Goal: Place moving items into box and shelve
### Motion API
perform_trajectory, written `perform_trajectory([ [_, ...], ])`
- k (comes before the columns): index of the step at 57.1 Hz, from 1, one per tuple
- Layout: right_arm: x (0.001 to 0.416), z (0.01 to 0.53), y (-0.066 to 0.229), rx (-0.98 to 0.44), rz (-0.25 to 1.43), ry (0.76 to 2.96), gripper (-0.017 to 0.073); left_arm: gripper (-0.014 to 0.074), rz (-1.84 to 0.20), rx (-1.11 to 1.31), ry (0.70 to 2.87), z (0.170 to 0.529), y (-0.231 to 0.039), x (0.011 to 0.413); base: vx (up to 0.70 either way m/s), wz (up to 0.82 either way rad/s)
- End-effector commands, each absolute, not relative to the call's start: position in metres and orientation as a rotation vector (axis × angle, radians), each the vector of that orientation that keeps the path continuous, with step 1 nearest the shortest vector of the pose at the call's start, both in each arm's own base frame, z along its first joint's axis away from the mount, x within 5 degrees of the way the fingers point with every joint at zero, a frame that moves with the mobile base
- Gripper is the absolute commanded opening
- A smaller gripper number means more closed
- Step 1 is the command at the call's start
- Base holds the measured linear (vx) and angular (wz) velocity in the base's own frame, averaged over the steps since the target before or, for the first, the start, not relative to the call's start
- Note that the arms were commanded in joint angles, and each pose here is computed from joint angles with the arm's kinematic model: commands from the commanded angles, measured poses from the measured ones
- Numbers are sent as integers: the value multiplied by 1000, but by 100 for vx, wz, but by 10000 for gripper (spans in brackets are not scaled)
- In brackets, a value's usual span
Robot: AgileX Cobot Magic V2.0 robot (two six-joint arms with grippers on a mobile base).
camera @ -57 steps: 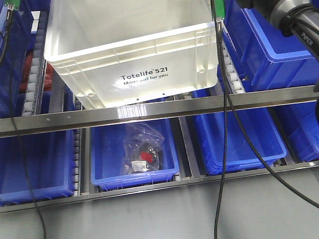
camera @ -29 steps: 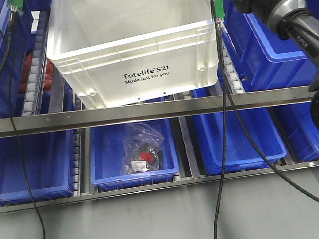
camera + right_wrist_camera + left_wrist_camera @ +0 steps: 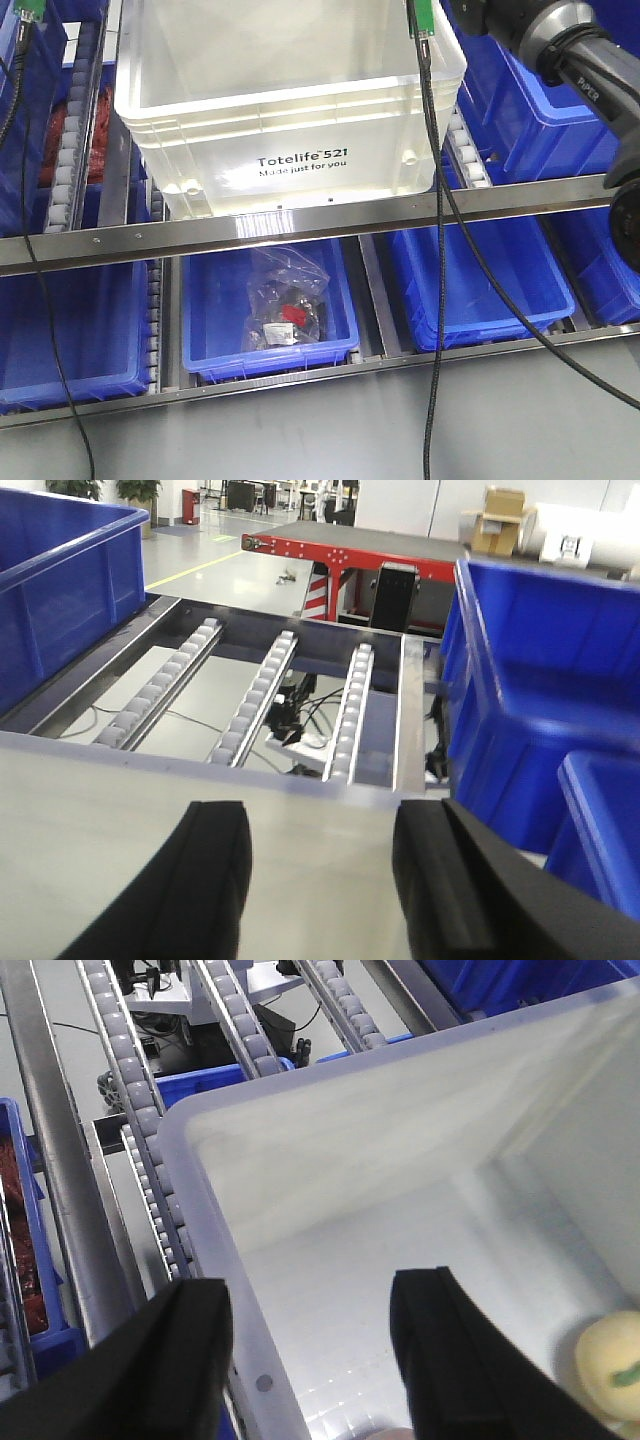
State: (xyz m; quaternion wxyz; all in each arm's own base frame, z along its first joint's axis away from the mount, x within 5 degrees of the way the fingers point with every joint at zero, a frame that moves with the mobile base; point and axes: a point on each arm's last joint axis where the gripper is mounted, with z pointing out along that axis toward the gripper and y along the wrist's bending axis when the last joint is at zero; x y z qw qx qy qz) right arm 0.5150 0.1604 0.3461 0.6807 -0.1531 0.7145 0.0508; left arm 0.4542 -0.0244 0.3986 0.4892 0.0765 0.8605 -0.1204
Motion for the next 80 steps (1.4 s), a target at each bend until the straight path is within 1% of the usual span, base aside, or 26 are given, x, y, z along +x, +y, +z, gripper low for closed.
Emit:
perform_trajectory([
  [1, 486, 422, 149, -348, 78, 1390, 402, 482, -304, 155, 1928, 443, -26, 437, 0, 0],
  [5, 480, 430, 145, -355, 48, 1418, 379, 461, -308, 160, 1942, 442, -26, 436, 0, 0],
  [10, 474, 433, 140, -358, 11, 1490, 319, 398, -314, 169, 1962, 440, -27, 435, 0, 0],
  [17, 470, 433, 135, -361, -33, 1578, 179, 248, -320, 177, 1982, 439, -28, 434, 0, 0],
  [22, 469, 431, 134, -369, -58, 1603, 67, 96, -322, 180, 1989, 438, -28, 434, 0, 0],
  [26, 470, 429, 133, -369, -66, 1618, -15, 0, -323, 181, 1993, 438, -28, 434, 0, 0],
  [27, 470, 429, 133, -366, -65, 1623, -14, -10, -323, 181, 1993, 438, -28, 434, 0, 0],
  [35, 471, 423, 132, -361, -77, 1675, -8, -8, -332, 171, 2023, 435, -28, 433, 0, 0],
  [49, 472, 416, 130, -355, -87, 1730, -5, -4, -285, 180, 2089, 430, -25, 431, 0, 0],
  [59, 469, 415, 127, -305, -77, 1778, -3, -1, -299, 199, 2144, 426, -26, 427, 0, 0],
  [71, 462, 424, 120, -263, -122, 1792, -3, -1, -321, 182, 2178, 423, -27, 426, 0, 0],
  [80, 460, 425, 117, -266, -167, 1811, -3, -1, -323, 184, 2185, 423, -27, 425, 0, 0],
])
